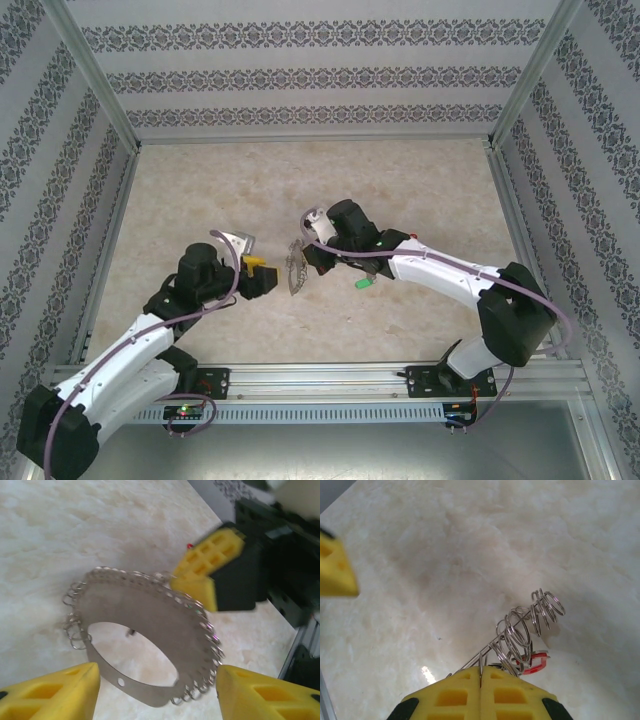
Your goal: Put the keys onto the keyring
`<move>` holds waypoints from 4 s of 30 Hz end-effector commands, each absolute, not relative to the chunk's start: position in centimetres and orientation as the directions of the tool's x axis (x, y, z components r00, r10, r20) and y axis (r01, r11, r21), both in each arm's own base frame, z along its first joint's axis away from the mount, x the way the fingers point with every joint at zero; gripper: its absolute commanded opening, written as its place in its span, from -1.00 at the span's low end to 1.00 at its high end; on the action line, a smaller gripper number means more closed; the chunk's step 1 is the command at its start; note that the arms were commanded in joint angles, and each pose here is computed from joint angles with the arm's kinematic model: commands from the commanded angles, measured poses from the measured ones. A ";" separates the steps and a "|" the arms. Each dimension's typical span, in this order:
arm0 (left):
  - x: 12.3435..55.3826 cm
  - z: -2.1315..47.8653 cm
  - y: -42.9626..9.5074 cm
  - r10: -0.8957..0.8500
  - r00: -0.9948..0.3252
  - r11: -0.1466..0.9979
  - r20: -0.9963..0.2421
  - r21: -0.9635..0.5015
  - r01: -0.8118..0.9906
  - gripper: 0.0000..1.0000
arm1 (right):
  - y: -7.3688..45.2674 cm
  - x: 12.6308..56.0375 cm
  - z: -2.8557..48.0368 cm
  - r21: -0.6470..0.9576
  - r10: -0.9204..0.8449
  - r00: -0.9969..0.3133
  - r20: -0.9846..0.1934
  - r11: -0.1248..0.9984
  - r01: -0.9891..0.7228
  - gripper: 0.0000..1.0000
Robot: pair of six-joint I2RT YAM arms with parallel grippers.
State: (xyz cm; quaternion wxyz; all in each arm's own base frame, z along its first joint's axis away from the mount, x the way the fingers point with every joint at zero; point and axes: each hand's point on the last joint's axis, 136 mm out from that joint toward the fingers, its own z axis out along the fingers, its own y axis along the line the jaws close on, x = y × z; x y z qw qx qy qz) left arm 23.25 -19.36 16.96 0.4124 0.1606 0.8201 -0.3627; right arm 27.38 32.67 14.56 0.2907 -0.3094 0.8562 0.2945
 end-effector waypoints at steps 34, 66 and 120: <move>25.6 11.3 -23.0 0.510 -0.319 0.664 -0.798 0.130 0.736 -0.90 | 29.5 23.6 14.9 0.475 -0.427 -0.725 -0.540 0.556 -0.682 -1.00; 22.3 11.3 -24.4 0.715 -0.034 0.306 -0.699 0.269 0.913 -1.00 | 30.4 23.4 16.0 0.543 -0.548 -0.773 -0.319 0.563 -0.623 -1.00; 22.1 12.5 -23.8 0.744 0.052 0.250 -0.666 0.350 0.903 -1.00 | 30.7 23.6 16.3 0.551 -0.513 -0.805 -0.297 0.597 -0.583 -1.00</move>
